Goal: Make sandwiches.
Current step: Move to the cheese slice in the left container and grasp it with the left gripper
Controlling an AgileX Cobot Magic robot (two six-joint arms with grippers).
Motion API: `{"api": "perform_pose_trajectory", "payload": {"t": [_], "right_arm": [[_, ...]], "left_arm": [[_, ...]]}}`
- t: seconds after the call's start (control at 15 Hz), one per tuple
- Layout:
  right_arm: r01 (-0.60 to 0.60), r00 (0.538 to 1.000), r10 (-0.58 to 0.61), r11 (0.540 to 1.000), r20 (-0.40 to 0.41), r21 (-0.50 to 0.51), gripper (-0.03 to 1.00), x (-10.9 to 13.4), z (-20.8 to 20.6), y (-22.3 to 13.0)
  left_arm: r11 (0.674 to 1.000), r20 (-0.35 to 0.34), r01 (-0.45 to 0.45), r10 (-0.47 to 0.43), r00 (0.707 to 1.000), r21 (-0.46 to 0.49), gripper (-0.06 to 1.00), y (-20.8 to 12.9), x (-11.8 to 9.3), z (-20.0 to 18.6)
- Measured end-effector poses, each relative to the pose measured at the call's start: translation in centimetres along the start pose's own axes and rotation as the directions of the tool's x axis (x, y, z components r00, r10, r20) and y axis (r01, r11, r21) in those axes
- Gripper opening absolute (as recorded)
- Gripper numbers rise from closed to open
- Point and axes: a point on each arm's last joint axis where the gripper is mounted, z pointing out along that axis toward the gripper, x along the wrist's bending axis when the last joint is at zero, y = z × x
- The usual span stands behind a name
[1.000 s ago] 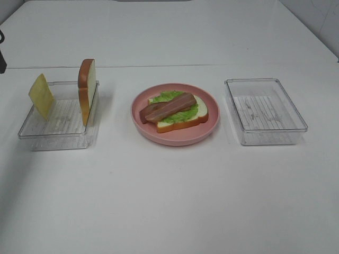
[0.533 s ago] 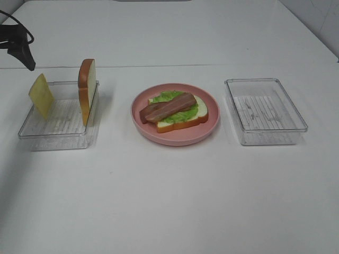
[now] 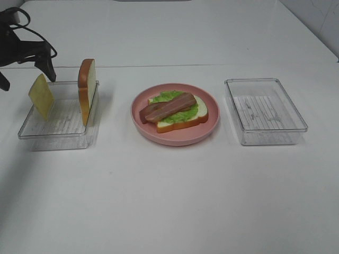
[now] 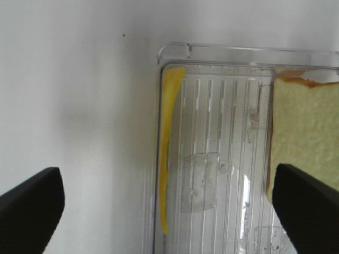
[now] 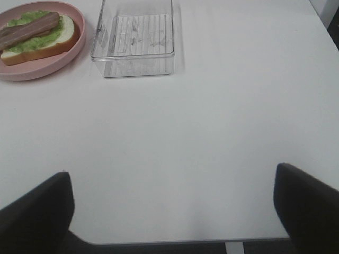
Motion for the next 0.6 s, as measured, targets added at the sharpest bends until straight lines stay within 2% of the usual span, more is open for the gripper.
{"api": "perform_pose_trajectory", "payload": {"t": [0.2,0.6], "right_arm": [[0.000,1.000,0.000,1.000,0.000,0.000,0.98,0.0,0.0,0.0],[0.000,1.000,0.000,1.000,0.000,0.000,0.98,0.0,0.0,0.0]], "left_arm": [[1.000,-0.002,0.013,-0.013,1.000,0.023,0.99,-0.2,-0.5,2.1],[1.000,-0.019,0.007,-0.006,1.000,0.028,0.98,-0.3,-0.2,2.7]]}}
